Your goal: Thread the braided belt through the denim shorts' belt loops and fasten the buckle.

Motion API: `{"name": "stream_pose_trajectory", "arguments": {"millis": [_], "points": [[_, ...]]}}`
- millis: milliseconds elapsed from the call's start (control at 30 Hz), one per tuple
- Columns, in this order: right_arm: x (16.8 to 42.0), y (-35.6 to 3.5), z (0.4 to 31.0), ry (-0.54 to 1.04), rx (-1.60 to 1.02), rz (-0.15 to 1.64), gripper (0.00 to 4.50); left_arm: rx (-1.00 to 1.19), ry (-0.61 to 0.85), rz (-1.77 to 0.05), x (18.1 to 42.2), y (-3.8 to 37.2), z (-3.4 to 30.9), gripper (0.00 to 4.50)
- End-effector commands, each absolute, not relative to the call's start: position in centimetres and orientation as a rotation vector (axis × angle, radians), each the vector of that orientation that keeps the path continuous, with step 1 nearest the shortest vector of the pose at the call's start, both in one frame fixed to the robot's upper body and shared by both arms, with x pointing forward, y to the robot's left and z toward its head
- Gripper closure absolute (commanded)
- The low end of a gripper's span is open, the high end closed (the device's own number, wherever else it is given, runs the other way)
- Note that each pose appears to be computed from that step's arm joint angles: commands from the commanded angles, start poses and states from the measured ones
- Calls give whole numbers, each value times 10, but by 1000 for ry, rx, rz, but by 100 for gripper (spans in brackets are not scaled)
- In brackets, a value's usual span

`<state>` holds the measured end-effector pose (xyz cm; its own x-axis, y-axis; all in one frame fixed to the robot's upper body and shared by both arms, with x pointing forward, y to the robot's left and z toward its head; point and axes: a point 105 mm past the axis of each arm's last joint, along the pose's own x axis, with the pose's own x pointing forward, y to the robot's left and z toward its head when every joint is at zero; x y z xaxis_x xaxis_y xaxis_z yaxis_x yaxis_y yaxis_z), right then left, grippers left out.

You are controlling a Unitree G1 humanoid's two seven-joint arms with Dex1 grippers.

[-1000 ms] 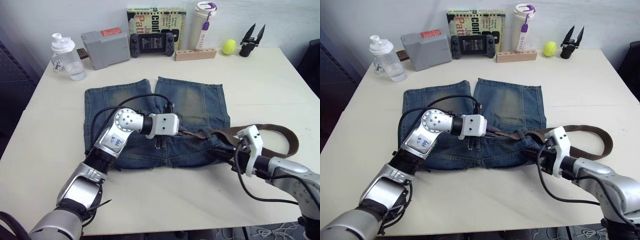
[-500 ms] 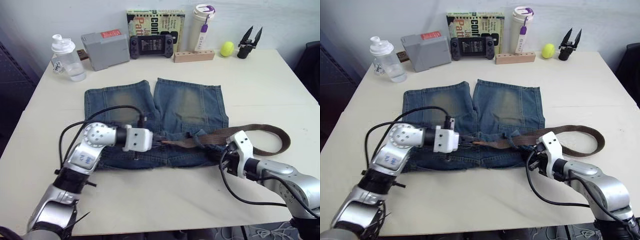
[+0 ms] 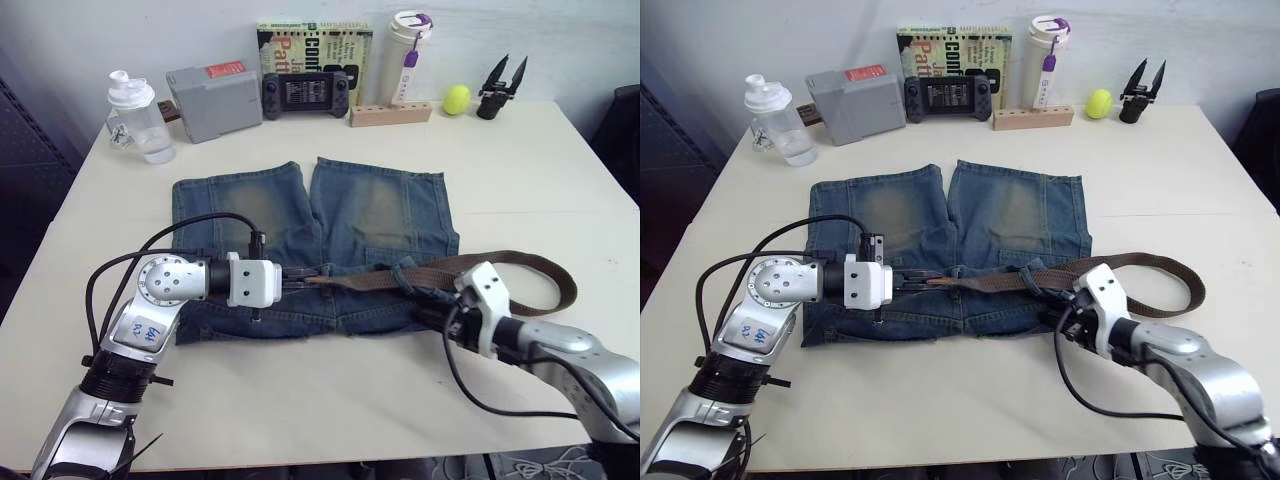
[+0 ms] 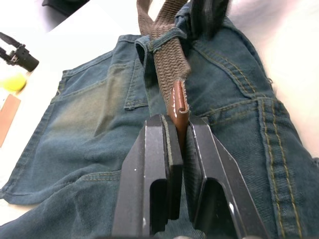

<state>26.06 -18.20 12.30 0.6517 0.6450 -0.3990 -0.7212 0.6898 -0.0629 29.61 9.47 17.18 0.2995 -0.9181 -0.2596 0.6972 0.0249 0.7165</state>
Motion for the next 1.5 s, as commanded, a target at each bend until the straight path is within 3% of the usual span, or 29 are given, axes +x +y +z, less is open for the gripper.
{"name": "stream_pose_trajectory", "arguments": {"millis": [33,233,400,500,533,700,733,967,1167,1267,1500], "points": [[246,-176,140,252,-524,916,99,874,-377,-1271,294,89,186,450],[251,-175,118,186,-925,963,99,852,-393,-1283,293,82,189,450],[271,-188,100,198,-1087,871,99,851,-398,-1279,294,80,192,450],[272,-192,92,234,-1071,869,174,850,-397,-1277,294,80,192,450],[272,-194,90,244,-1058,867,233,851,-396,-1276,294,81,192,450],[279,-226,84,337,-1030,745,436,861,-405,-1283,293,78,192,450],[281,-240,84,365,-1039,703,447,865,-408,-1286,293,77,191,450],[283,-295,92,452,-1052,548,447,885,-412,-1296,290,75,187,450],[278,-286,87,439,-1016,590,447,895,-429,-1301,289,70,186,450],[275,-261,89,394,-923,659,447,897,-439,-1302,289,67,186,450],[271,-236,141,335,-467,666,158,917,-494,-1282,289,61,188,450]]}}
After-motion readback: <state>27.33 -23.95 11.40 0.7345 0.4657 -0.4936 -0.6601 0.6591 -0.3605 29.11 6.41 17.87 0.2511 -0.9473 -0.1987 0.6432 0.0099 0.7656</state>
